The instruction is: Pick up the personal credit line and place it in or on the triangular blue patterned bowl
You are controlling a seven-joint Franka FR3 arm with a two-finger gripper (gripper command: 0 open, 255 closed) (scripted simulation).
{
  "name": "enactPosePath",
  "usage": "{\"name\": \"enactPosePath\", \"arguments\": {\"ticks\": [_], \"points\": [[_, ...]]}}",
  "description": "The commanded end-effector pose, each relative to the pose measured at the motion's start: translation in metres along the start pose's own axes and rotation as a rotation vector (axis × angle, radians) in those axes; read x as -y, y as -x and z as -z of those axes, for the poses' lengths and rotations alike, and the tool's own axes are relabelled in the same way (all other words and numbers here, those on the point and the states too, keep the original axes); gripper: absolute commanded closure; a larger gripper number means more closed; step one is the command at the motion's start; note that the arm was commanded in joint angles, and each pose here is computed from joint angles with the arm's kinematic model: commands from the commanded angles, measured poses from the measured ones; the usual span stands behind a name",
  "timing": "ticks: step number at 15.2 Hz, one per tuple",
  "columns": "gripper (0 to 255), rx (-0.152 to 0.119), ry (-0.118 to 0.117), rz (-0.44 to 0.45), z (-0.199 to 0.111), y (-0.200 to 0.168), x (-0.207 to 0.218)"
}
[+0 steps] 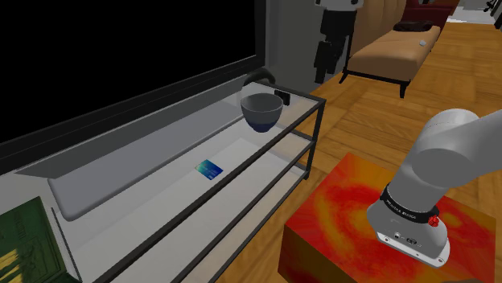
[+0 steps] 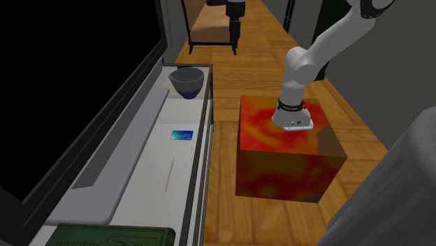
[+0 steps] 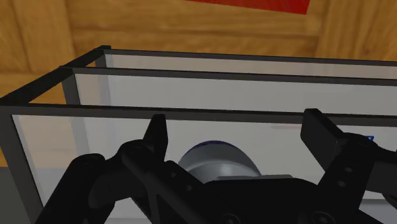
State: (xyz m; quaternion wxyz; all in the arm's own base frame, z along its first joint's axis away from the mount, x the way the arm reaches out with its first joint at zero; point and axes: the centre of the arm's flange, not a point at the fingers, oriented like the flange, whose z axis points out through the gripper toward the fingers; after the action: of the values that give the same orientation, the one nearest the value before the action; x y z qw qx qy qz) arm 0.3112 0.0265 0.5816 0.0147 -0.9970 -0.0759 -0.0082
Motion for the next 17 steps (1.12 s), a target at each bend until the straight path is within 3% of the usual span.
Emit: {"name": "enactPosePath", "arguments": {"ticks": [1,17], "points": [[0,0.000,0.000,0.000,0.000,0.000,0.000],[0,-0.061,0.031,-0.048,-0.106,-0.107,0.146]]}}
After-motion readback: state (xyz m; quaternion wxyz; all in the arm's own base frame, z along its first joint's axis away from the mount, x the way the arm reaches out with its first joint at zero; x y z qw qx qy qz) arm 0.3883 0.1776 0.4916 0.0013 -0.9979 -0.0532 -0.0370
